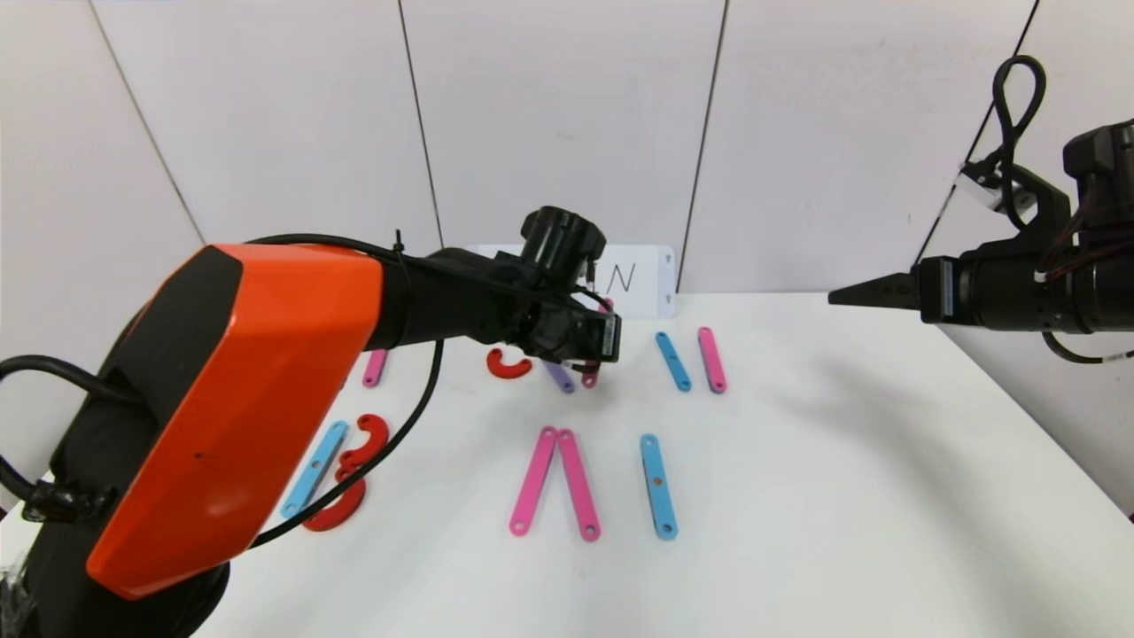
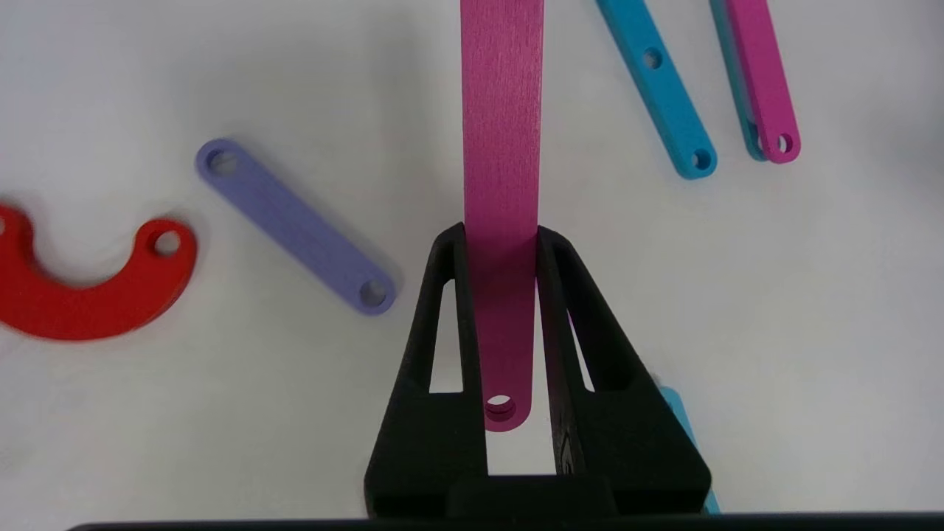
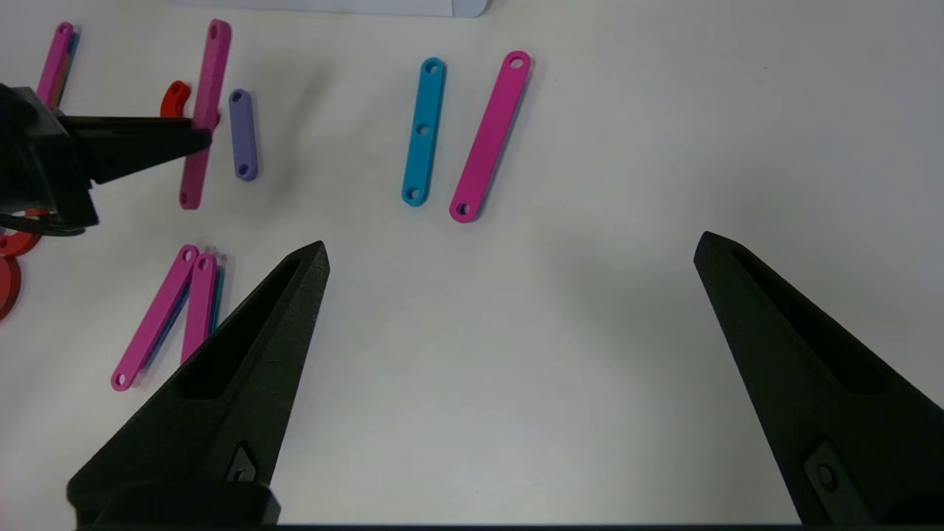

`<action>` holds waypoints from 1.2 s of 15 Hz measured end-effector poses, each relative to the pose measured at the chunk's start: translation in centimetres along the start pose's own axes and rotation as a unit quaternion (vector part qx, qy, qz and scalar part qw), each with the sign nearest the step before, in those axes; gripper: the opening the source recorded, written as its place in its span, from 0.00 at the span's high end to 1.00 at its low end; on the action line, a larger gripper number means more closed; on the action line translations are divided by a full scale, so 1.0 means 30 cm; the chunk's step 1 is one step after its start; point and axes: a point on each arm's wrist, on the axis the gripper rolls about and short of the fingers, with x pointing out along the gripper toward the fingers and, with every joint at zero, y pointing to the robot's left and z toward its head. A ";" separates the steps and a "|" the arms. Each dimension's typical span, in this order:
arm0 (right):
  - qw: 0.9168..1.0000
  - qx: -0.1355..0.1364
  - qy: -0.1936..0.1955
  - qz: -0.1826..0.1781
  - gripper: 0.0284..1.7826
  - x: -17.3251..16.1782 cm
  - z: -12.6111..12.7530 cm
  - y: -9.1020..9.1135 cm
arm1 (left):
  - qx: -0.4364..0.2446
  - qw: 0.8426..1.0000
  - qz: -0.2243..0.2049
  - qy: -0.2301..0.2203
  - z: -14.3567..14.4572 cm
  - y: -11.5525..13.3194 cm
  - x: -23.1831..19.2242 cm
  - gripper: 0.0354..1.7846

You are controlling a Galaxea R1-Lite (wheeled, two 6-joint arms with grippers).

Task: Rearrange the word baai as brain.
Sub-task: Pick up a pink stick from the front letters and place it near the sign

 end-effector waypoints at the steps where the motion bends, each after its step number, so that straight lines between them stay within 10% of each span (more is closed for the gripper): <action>1: 1.000 0.001 0.000 -0.001 0.03 0.001 0.000 -0.003 | 0.008 1.000 -0.007 -0.010 -0.008 -0.008 0.033 0.86; 12: 1.000 0.003 0.003 -0.002 0.03 0.005 -0.002 -0.006 | 0.030 0.999 -0.027 -0.021 -0.102 -0.023 0.204 0.84; 18: 1.000 0.003 0.003 -0.002 0.03 0.005 -0.002 -0.006 | 0.030 0.999 -0.029 -0.023 -0.104 -0.021 0.213 0.42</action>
